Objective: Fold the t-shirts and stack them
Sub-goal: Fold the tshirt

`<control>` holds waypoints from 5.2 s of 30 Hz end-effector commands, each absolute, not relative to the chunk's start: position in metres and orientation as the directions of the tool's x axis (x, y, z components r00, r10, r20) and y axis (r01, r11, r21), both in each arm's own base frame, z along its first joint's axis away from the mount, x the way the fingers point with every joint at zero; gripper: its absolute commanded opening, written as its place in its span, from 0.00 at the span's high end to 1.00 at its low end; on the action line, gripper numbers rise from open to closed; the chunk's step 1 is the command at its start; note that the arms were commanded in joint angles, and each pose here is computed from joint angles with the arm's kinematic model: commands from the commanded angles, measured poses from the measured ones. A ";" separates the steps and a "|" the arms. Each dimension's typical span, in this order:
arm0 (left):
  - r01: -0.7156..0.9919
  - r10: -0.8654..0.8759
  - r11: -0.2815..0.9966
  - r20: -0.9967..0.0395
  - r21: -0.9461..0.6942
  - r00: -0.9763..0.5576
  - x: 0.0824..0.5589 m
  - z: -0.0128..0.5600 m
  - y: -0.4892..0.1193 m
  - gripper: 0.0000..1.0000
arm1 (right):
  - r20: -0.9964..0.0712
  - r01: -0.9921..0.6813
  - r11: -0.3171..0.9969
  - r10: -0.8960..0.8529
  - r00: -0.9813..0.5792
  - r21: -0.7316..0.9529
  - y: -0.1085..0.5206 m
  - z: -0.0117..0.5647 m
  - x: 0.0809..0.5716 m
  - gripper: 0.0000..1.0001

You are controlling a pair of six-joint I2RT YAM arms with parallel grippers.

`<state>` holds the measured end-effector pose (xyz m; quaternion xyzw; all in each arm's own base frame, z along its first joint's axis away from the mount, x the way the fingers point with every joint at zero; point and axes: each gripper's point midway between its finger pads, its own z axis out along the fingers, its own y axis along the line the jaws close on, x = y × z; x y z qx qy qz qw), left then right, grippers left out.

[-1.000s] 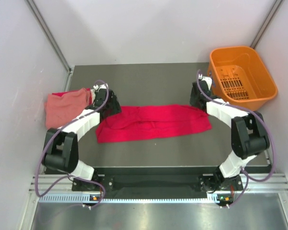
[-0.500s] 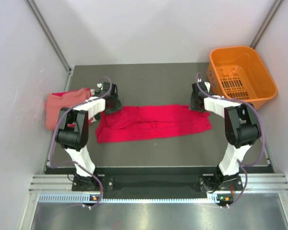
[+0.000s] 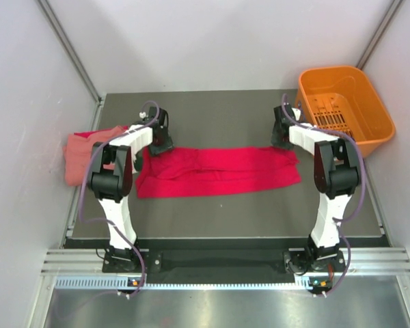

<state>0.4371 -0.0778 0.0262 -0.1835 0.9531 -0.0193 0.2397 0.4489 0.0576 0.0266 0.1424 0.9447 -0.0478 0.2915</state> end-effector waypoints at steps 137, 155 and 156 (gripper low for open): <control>-0.263 -0.414 0.888 -0.404 -0.378 -0.815 0.484 0.029 -0.084 0.49 | -0.499 -0.447 0.649 -0.117 -0.859 0.616 0.381 0.081 0.335 0.62; -0.252 -0.420 0.883 -0.429 -0.396 -0.800 0.480 0.046 -0.085 0.48 | -0.565 -0.471 0.631 -0.063 -0.823 0.616 0.446 0.102 0.372 0.44; -0.255 -0.424 0.881 -0.424 -0.398 -0.800 0.480 0.044 -0.085 0.48 | -0.560 -0.473 0.627 -0.069 -0.825 0.619 0.454 0.099 0.370 0.44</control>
